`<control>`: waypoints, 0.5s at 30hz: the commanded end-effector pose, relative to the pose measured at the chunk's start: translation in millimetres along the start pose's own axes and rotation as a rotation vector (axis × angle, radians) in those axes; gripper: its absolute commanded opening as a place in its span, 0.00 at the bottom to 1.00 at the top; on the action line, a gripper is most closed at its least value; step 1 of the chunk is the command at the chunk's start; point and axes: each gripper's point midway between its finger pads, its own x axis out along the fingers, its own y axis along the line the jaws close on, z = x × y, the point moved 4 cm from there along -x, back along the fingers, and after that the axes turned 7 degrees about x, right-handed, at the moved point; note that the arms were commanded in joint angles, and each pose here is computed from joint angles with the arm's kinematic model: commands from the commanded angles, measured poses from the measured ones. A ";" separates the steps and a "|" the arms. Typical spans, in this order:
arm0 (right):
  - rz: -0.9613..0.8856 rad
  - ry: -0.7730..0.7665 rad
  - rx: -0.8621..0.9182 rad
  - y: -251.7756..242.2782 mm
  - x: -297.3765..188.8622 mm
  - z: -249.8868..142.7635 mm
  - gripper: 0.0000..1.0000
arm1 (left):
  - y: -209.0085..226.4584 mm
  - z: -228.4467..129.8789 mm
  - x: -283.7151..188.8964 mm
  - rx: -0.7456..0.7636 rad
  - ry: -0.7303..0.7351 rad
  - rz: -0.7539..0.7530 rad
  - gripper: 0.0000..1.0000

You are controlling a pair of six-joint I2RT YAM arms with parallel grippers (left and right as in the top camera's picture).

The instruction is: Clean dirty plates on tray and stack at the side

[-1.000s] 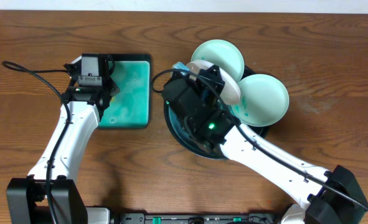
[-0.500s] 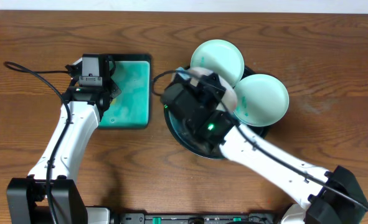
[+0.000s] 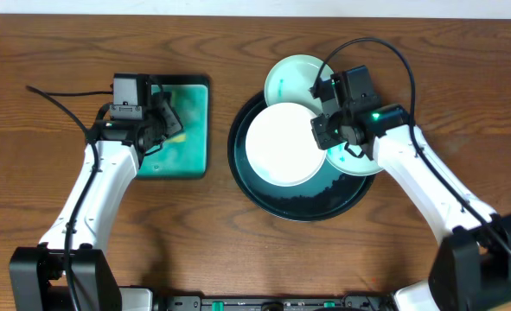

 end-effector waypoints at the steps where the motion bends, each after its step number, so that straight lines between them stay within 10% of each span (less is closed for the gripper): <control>1: 0.076 0.099 0.142 2.2 30.5 -18.4 0.02 | -23.8 -12.0 -1.4 0.064 0.053 -0.136 0.07; 15: 0.014 0.218 0.173 -12.7 93.6 -44.3 0.02 | -74.1 -42.2 -2.3 0.201 0.097 -0.219 0.07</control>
